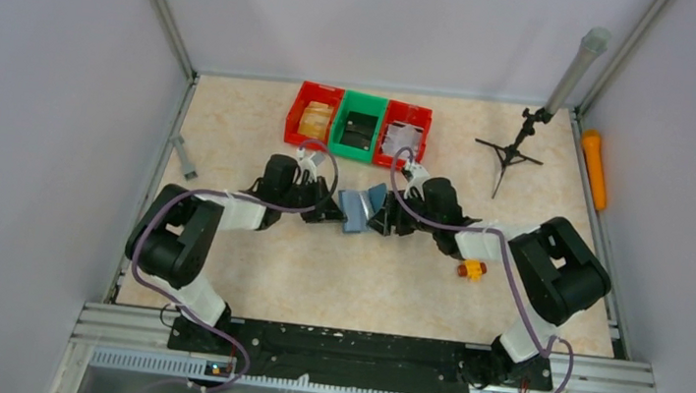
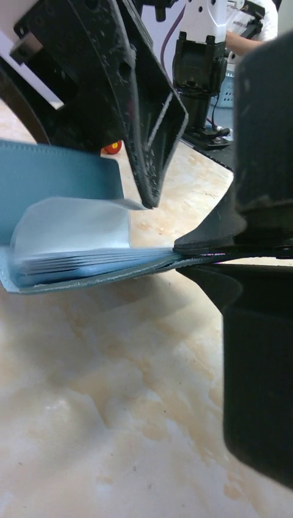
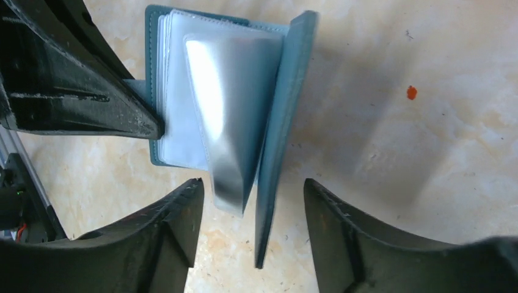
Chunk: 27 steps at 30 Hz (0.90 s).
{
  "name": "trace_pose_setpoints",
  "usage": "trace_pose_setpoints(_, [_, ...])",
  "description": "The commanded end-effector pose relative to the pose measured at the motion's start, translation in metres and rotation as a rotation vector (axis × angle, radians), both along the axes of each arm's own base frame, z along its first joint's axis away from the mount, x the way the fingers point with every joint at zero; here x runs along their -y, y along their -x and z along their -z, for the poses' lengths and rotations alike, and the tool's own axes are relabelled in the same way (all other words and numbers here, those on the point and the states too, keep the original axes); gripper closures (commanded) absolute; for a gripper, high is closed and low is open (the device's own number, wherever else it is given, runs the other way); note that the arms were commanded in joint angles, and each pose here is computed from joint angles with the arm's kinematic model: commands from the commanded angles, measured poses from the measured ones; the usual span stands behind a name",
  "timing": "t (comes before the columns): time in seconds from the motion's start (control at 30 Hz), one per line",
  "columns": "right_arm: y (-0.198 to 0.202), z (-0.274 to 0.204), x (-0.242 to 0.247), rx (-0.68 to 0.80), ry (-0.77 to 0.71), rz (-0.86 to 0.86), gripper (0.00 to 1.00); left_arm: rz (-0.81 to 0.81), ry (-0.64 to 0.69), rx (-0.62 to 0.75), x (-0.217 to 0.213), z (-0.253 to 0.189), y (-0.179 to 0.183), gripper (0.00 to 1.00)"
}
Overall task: Take the credit cards out of the card holder
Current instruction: Open the card holder at the center of the board.
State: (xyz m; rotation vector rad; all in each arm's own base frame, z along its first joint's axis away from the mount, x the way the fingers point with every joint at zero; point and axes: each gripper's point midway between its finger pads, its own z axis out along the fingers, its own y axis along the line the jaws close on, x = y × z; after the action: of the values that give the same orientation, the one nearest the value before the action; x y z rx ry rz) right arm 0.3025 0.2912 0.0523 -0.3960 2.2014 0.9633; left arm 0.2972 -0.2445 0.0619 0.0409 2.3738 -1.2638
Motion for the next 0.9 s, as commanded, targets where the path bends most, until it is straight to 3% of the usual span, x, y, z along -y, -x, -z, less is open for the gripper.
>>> trace_pose_setpoints(0.0, [-0.002,-0.016,-0.007,0.083,-0.030,-0.052,0.29,0.037,0.055,0.126,0.004,-0.025,-0.005,0.90])
trace_pose_setpoints(0.13, [0.001,-0.020,-0.012,0.117,-0.016,-0.069,0.12,0.077,0.103,0.123,0.010,-0.031,0.001,0.90])
trace_pose_setpoints(0.2, [0.002,-0.024,-0.013,0.133,-0.027,-0.076,0.08,0.092,0.120,0.122,0.012,-0.032,0.003,0.90])
trace_pose_setpoints(0.47, [0.006,-0.024,-0.019,0.137,-0.038,-0.108,0.07,0.166,0.171,0.101,0.027,-0.034,0.012,0.89])
trace_pose_setpoints(0.87, [0.009,-0.016,-0.027,0.127,-0.001,-0.134,0.08,0.173,0.138,0.102,0.030,-0.031,0.013,0.88])
